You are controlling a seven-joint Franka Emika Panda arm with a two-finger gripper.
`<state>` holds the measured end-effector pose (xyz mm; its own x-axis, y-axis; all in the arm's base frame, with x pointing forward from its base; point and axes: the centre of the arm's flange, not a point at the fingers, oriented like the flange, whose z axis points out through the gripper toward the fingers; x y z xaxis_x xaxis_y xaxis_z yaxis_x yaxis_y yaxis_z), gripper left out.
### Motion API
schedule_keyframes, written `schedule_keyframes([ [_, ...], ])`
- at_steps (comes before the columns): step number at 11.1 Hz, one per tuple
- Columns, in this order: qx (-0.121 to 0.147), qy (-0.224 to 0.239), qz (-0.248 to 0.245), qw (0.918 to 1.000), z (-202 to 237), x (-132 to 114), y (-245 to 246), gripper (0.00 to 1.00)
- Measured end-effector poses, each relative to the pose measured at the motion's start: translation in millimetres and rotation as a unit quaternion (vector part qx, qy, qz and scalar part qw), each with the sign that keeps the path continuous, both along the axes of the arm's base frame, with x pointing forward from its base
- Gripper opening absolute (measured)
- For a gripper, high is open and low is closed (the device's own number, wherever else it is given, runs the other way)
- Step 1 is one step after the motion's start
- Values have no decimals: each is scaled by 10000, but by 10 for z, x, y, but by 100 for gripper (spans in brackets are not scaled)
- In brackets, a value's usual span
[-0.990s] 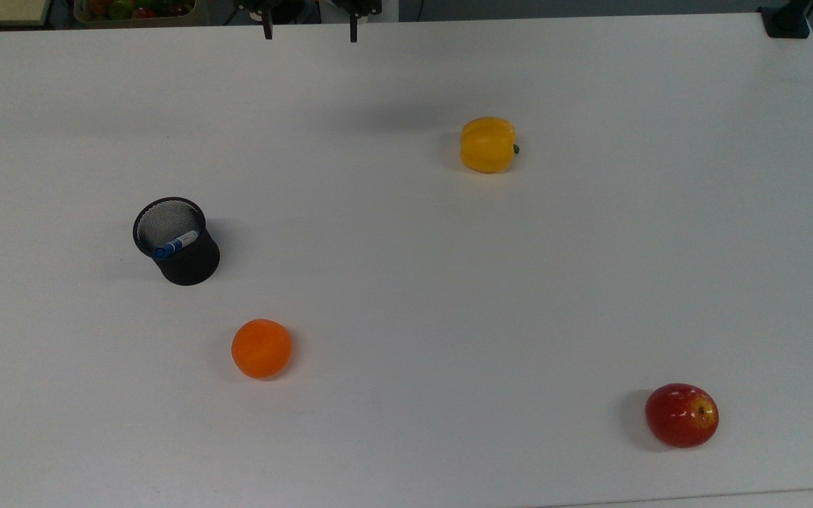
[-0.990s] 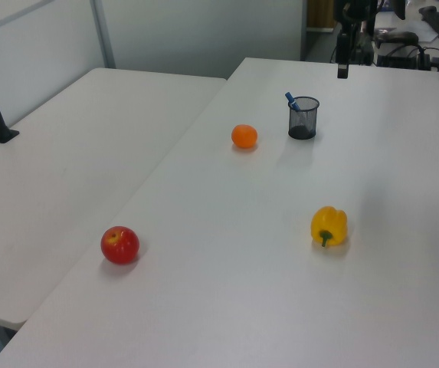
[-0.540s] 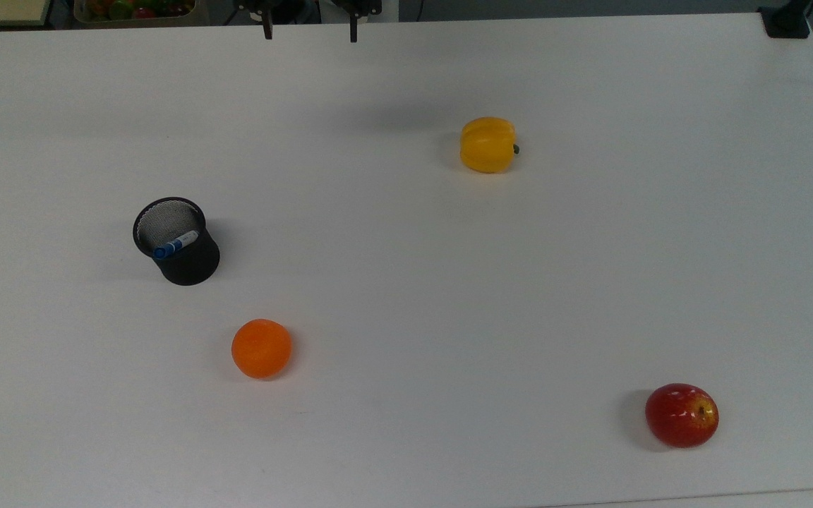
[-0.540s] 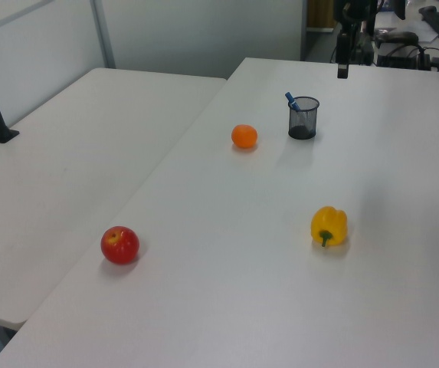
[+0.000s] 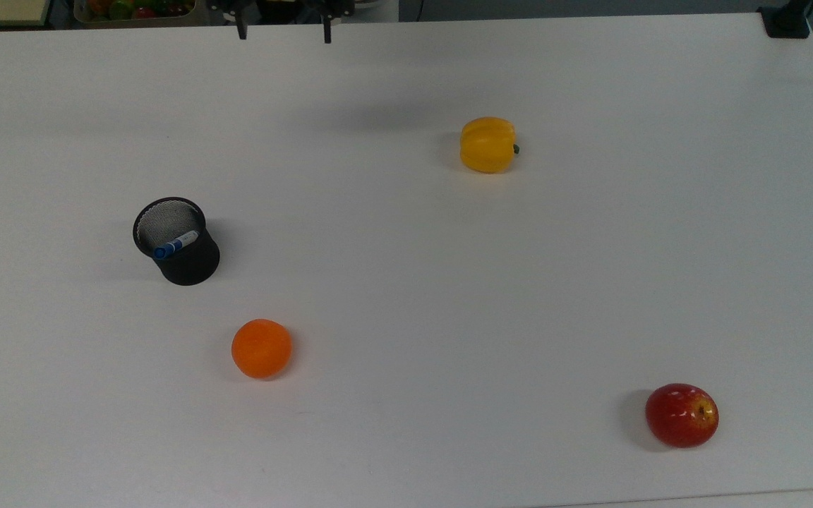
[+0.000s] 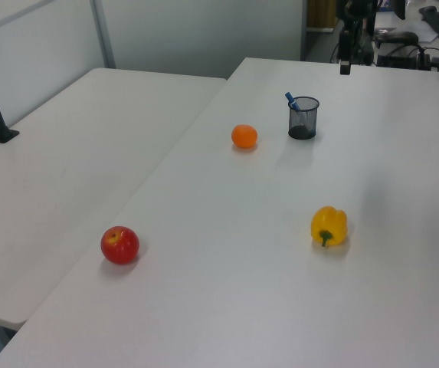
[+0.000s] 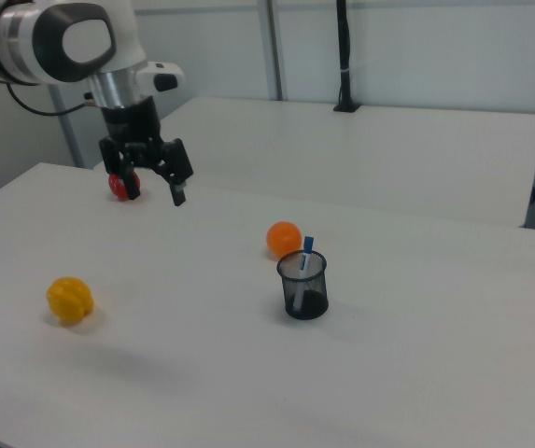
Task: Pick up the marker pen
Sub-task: 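Move the open gripper toward the black mesh pen cup, then lower the gripper onto the blue-capped marker and close on it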
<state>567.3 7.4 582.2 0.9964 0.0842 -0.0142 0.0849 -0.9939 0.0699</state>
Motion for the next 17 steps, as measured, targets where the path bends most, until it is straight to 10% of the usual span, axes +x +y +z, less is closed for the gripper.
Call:
schedule_keyframes([
  [7,-118,-736,-446,9962,-297,471,-1147,100],
  [17,-283,-1865,-469,9809,-1535,1275,-1403,88],
])
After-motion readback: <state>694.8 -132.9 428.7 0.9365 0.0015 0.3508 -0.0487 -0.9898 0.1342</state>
